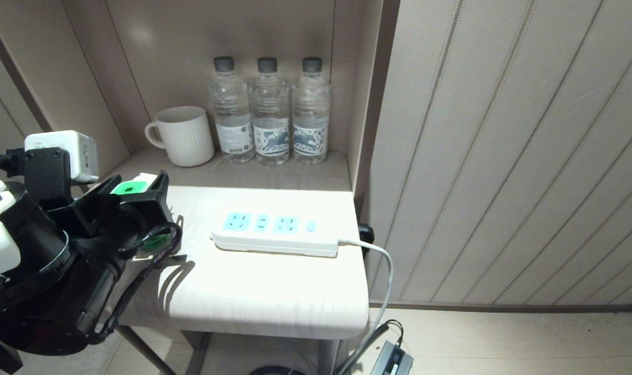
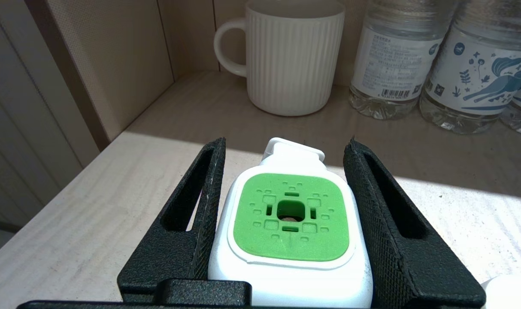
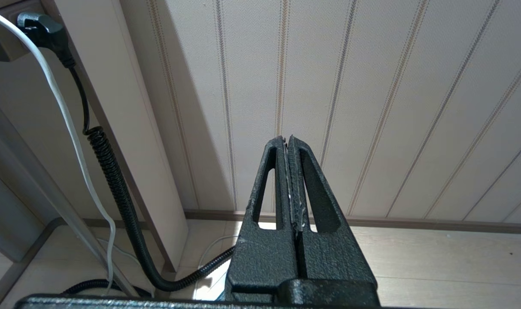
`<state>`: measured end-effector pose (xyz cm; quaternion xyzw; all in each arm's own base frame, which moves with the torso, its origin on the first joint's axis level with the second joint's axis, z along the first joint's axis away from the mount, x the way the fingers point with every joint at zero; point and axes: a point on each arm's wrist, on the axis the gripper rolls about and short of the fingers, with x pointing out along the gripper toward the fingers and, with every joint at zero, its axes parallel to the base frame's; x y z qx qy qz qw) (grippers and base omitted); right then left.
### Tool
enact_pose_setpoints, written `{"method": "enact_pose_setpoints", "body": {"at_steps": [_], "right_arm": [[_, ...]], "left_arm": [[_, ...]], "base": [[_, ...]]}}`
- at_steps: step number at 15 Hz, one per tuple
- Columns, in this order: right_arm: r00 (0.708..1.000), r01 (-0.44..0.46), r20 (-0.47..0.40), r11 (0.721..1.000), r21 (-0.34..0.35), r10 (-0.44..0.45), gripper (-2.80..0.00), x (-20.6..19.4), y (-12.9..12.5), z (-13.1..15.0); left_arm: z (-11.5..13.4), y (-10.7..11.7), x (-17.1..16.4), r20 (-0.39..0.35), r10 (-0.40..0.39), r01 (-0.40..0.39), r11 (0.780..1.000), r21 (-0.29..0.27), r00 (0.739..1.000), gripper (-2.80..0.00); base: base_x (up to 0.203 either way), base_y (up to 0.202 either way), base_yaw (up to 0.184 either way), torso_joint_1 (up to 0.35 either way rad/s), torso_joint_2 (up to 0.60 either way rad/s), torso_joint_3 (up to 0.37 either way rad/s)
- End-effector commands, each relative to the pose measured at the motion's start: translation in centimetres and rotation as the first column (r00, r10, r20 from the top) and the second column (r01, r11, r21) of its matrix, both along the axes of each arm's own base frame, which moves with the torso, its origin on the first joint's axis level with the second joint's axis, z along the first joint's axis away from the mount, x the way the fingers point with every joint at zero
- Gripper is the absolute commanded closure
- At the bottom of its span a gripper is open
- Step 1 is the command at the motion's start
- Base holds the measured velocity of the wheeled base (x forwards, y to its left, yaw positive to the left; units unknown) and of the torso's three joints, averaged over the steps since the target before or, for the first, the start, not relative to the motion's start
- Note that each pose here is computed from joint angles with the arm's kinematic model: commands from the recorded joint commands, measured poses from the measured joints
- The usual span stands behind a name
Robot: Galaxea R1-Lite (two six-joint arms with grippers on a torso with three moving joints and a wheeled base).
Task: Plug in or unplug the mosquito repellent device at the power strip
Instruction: Pick up the mosquito repellent liquid
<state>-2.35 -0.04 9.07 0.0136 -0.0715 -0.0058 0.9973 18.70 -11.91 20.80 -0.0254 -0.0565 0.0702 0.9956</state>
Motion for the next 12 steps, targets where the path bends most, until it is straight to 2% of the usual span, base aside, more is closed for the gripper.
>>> {"method": "enact_pose_setpoints", "body": {"at_steps": [1,12], "right_arm": [[1.000,-0.001,0.001,1.000,0.000,0.001,0.00,0.0,0.0,0.0],[1.000,0.000,0.001,1.000,0.000,0.000,0.00,0.0,0.0,0.0]], "left_arm": [[-0.1,-0.1,0.1,0.000,0.004,-0.004,1.000,-0.002,1.000,0.00],[-1.8,-0.6,0.8,-0.056,0.000,0.002,0.999,0.034,0.998,0.00]], "base": [[0.000,0.000,0.000,0.000,0.00,0.000],[0.000,0.000,0.000,0.000,0.00,0.000]]}}
